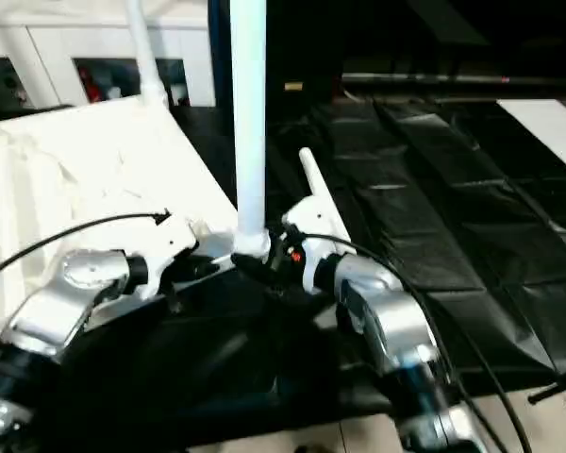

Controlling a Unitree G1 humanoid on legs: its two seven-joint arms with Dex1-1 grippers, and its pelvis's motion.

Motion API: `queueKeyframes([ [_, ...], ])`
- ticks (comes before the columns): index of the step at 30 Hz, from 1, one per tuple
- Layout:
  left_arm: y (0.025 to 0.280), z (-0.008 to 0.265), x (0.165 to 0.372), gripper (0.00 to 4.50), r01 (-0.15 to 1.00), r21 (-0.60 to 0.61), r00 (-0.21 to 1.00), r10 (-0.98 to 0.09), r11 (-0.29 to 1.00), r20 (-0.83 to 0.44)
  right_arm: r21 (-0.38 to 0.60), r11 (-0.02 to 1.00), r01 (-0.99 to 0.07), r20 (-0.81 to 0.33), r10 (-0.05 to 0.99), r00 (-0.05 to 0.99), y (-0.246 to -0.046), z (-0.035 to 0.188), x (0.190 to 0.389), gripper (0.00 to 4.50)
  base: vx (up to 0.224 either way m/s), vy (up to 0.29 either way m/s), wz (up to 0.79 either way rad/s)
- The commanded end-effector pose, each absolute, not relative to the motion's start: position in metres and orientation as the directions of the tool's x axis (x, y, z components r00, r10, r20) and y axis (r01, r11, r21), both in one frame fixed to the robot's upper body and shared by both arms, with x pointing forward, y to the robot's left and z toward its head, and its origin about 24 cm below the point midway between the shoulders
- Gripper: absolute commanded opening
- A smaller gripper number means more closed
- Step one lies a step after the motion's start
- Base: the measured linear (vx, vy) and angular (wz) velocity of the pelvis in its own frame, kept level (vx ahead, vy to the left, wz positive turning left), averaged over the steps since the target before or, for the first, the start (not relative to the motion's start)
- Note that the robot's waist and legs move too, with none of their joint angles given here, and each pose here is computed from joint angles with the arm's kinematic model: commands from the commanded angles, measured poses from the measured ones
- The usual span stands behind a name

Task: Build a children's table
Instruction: Insert table leg to table base, then rotate leg to tighten

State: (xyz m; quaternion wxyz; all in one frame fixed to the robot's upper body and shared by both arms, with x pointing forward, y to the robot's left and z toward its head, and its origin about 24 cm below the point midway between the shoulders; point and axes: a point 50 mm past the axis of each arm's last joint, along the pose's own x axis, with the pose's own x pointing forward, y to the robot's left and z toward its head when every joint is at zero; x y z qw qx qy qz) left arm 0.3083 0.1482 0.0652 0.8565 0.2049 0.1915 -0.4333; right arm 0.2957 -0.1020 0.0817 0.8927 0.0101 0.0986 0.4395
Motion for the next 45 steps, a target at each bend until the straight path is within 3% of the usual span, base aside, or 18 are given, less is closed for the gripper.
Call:
queueKeyframes([
  [1,0.146,0.078,0.310,0.00,0.805,0.210,0.585,-0.684,0.555,-0.435,0.123,0.638,-0.760,-0.154,0.769,0.621,-0.107,0.086,0.295,4.35,0.000,0.000,0.00],
  [6,0.150,0.080,0.312,0.00,0.789,0.199,0.604,-0.671,0.582,-0.431,0.077,0.573,-0.816,-0.194,0.812,0.551,-0.098,0.084,0.288,4.35,-0.003,-0.001,0.04],
  [16,0.154,0.079,0.307,0.00,0.791,0.188,0.596,-0.666,0.582,-0.449,0.092,0.508,-0.856,-0.222,0.849,0.480,-0.091,0.080,0.279,4.35,-0.011,-0.016,0.35],
  [37,0.154,0.080,0.308,0.00,0.797,0.181,0.585,-0.664,0.576,-0.465,0.112,0.555,-0.824,-0.234,0.821,0.521,-0.100,0.076,0.283,4.35,0.043,-0.006,0.29],
  [45,0.147,0.080,0.300,0.00,0.848,0.171,0.522,-0.733,0.502,-0.436,0.105,0.572,-0.814,-0.223,0.811,0.541,-0.105,0.078,0.283,4.35,0.119,-0.004,-0.06],
])
